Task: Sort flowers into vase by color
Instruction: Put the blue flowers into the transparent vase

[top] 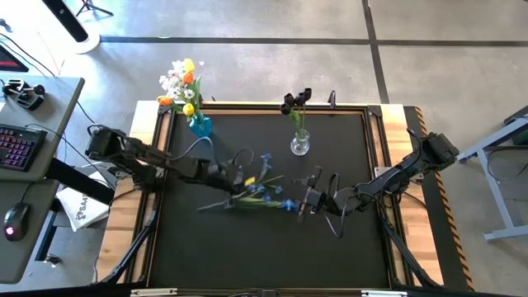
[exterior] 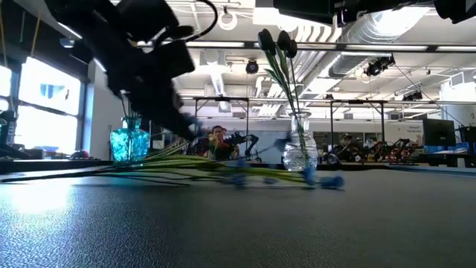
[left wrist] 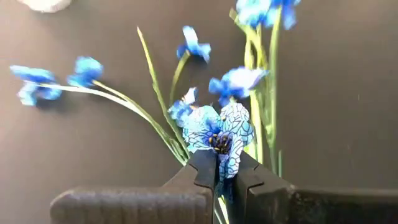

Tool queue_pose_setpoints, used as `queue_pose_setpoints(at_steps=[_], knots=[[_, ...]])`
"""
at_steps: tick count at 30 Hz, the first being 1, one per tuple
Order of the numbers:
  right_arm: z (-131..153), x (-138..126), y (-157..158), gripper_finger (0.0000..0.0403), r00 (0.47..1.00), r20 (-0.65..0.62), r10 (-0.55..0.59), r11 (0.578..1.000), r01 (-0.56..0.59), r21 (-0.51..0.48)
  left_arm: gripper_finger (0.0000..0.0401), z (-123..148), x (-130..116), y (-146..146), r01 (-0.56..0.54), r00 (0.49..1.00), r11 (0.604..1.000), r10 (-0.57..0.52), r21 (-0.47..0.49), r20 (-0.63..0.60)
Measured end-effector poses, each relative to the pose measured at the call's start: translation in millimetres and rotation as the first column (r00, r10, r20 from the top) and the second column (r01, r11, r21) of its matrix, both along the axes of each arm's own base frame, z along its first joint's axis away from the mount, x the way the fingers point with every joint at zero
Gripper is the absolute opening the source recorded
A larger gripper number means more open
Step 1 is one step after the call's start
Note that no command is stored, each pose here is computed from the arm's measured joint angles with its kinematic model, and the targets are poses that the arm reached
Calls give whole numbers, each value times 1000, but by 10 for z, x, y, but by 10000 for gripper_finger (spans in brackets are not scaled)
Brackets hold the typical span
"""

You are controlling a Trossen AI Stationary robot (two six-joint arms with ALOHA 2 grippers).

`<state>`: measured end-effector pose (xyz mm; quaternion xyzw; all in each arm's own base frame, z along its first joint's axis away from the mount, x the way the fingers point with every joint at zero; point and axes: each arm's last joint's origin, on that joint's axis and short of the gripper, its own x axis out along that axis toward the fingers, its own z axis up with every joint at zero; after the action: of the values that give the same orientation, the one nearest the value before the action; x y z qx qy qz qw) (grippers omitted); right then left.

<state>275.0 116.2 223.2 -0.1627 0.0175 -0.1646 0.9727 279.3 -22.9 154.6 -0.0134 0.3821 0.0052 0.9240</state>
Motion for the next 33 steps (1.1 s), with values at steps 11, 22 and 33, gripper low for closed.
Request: queue_pose_setpoints(at_steps=[11,22,33], knots=[[-7,-5,-1,174,1000,-4,-25,1000,25,7,16,81,74,359,-61,992,995,68,-75,102],[-7,-5,-2,174,1000,-4,-27,1000,27,7,143,250,8,340,6,965,1000,-2,14,-263],[-12,-6,-2,174,1000,-6,-27,1000,28,13,168,455,-359,126,-45,741,982,157,186,-652]])
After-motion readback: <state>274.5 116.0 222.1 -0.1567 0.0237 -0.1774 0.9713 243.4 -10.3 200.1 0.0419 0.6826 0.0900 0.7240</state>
